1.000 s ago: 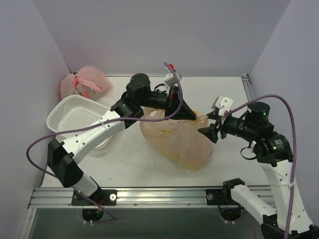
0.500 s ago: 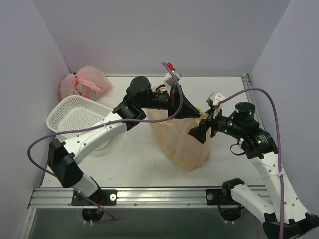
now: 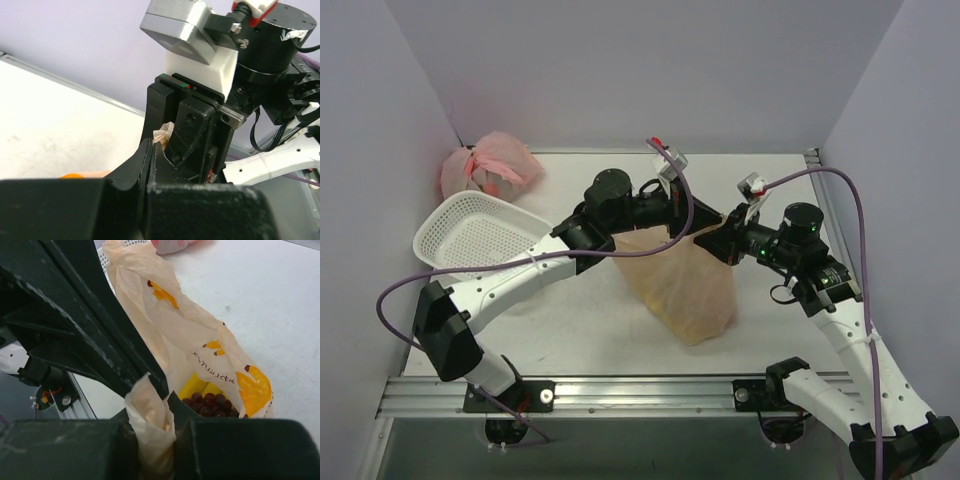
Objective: Place the fake fruits into the plastic bag and tie a complex knot
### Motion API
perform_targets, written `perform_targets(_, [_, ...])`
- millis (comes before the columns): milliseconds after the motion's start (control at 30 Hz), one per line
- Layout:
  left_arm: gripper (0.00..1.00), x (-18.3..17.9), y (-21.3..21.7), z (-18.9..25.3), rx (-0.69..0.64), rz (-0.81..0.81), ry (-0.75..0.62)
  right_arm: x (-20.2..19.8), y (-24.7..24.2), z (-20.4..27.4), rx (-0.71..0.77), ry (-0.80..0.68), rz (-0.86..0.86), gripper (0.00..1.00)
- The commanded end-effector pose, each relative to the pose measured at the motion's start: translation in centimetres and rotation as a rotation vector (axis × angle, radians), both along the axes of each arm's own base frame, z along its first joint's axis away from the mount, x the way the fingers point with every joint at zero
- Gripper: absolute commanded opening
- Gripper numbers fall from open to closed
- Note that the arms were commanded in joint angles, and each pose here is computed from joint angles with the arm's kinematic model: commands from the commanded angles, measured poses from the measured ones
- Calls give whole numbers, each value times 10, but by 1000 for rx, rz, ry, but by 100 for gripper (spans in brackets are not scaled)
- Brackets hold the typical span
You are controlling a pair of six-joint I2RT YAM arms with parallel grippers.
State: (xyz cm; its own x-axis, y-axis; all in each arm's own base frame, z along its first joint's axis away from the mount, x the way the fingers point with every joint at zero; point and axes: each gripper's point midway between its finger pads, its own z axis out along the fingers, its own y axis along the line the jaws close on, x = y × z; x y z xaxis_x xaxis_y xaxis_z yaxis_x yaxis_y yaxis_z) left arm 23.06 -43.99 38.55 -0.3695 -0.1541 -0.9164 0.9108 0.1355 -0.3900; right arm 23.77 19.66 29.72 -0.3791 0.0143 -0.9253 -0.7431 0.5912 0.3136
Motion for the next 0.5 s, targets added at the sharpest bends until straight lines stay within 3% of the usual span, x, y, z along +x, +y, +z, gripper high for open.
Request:
perform_targets(0, [1, 10, 28, 37, -36, 101, -110, -2, 2, 13, 30, -69, 29, 0])
perform_targets(100, [0, 14, 40, 46, -36, 124, -151, -7, 2, 8, 0, -86, 70, 0])
perform_targets(300, [0, 14, 41, 55, -59, 111, -164, -17, 0, 5, -13, -61, 74, 52])
perform_targets(367, [0, 13, 37, 54, -60, 104, -156, -11, -1, 7, 19, -54, 21, 62])
perform_targets(467, [0, 12, 31, 53, -64, 100, -151, 4, -7, 7, 80, 0, -124, 66])
